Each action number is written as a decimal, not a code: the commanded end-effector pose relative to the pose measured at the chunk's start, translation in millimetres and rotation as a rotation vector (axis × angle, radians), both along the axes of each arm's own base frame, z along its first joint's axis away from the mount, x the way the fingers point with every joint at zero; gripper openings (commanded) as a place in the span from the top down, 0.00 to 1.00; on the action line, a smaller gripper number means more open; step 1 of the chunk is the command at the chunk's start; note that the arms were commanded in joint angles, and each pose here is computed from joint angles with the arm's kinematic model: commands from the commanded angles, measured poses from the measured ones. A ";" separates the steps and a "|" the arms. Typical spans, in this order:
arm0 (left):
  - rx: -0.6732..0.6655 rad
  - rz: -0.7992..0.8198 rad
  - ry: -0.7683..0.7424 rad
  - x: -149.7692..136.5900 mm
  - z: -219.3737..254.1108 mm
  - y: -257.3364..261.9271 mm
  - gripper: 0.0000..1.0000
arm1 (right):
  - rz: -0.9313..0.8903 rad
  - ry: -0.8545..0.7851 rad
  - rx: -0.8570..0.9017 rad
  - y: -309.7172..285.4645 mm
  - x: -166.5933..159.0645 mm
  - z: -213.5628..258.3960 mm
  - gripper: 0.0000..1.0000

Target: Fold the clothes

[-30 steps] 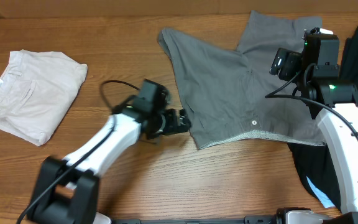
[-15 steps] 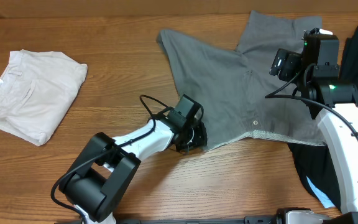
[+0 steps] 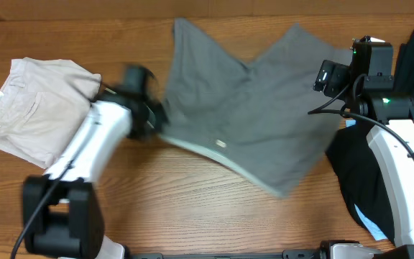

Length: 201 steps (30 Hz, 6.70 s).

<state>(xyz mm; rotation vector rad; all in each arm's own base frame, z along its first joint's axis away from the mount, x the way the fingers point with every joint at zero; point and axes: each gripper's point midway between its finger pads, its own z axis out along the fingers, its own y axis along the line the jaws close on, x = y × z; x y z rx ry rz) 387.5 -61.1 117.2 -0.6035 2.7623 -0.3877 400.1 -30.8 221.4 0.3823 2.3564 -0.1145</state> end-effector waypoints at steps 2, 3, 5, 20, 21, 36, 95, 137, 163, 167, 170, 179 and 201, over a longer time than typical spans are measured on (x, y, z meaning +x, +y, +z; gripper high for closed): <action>0.030 0.075 -0.358 54.9 129.4 76.3 0.28 | -0.003 -0.008 0.001 -1.3 -2.3 7.0 0.00; 0.008 0.074 -0.366 55.0 134.4 77.2 0.07 | -0.003 -0.002 0.001 -1.3 -3.3 6.2 0.00; -0.041 0.060 -0.330 46.3 133.3 72.2 0.00 | -0.003 0.009 0.001 -1.4 -5.4 4.3 0.00; 0.053 -0.021 0.445 -117.5 -18.0 33.2 0.00 | 0.076 0.223 0.177 30.9 -42.5 -36.0 0.00; 0.051 -0.020 0.471 -125.4 -27.7 31.5 0.00 | 0.053 0.250 0.191 30.8 -47.4 -42.2 0.00; -0.032 0.021 0.595 -186.0 -108.2 16.7 0.00 | -0.020 0.488 0.351 50.0 -91.8 -141.9 0.00; -0.113 0.285 0.531 -158.5 -114.6 8.8 0.96 | -0.315 0.282 0.614 58.3 -74.6 -199.6 0.96; 0.084 0.069 -0.222 -122.7 234.1 67.2 0.96 | -0.416 -0.262 0.288 -129.6 -85.9 129.5 0.96; 0.057 -0.040 -0.967 -16.3 374.0 54.5 0.96 | -0.238 -0.705 0.317 -122.9 -46.1 245.4 0.96; 0.059 -0.042 -0.944 -7.4 365.5 55.8 0.96 | -0.267 -0.694 0.275 -131.6 -45.7 241.4 0.96; 0.057 -0.044 -0.917 3.0 355.2 57.0 0.96 | -0.282 -0.651 0.288 -135.9 -39.5 227.1 0.96; 0.038 -0.046 -0.835 30.3 324.0 59.0 0.96 | -0.293 -0.518 0.304 -142.7 -24.7 185.3 0.96; -0.270 0.023 -1.381 132.7 420.6 61.0 0.96 | -0.186 -1.034 0.273 -170.6 48.7 297.7 0.96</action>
